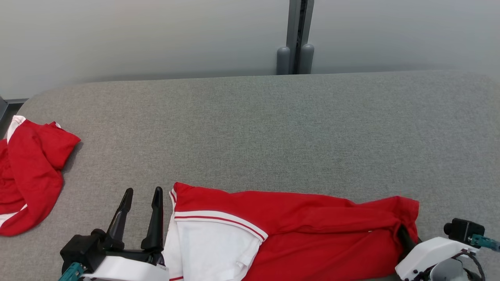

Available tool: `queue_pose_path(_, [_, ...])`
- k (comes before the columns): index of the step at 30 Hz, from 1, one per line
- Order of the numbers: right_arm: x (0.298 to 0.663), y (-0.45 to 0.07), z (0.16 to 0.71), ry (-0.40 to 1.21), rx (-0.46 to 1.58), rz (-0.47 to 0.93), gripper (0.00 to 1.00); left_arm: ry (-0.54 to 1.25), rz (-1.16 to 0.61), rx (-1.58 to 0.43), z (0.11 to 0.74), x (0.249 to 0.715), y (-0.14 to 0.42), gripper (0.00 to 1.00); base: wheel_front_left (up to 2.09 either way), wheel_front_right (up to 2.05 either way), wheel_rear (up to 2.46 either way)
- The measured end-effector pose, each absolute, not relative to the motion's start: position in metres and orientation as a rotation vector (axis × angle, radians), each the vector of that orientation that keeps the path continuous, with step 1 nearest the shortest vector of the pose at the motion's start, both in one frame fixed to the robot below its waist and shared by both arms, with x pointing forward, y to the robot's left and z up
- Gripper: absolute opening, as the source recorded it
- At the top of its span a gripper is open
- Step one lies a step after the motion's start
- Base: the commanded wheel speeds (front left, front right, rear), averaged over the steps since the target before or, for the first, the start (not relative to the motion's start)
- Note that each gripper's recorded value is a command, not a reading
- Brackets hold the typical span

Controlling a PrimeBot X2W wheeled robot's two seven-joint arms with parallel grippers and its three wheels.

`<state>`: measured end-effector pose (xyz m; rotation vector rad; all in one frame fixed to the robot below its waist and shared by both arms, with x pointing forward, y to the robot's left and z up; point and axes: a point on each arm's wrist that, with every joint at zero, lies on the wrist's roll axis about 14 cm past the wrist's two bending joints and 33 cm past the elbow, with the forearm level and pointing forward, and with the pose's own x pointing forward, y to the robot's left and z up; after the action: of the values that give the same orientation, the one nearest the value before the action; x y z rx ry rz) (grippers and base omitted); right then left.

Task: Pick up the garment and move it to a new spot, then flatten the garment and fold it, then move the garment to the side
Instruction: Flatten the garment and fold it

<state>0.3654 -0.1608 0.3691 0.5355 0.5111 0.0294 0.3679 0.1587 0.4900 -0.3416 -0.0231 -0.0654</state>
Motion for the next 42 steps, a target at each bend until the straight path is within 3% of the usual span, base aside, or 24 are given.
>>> queue_pose_path(7, [0.384,-0.194,0.386,0.45,0.495,-0.01,0.0,-0.027,-0.08,-0.342,0.491,0.369,0.154,1.0,0.0,0.0,0.0])
queue_pose_path(14, [0.406,-0.263,0.414,0.335,0.411,-0.133,0.0,-0.04,-0.072,-0.339,0.494,0.368,0.158,1.0,0.0,0.0,0.0])
queue_pose_path(19, [0.415,-0.266,0.43,0.286,0.387,-0.125,0.0,-0.056,-0.061,-0.344,0.499,0.366,0.161,1.0,0.0,0.0,0.0])
queue_pose_path(29, [0.423,-0.189,0.49,0.147,0.417,0.112,0.0,-0.074,-0.021,-0.356,0.502,0.352,0.172,1.0,0.0,0.0,0.0])
queue_pose_path(36, [0.405,-0.093,0.502,0.197,0.512,0.337,0.0,-0.078,0.002,-0.359,0.501,0.343,0.179,1.0,0.0,0.0,0.0])
queue_pose_path(42, [0.398,-0.041,0.49,0.279,0.56,0.446,0.0,-0.076,0.051,-0.357,0.498,0.335,0.195,1.0,0.0,0.0,0.0])
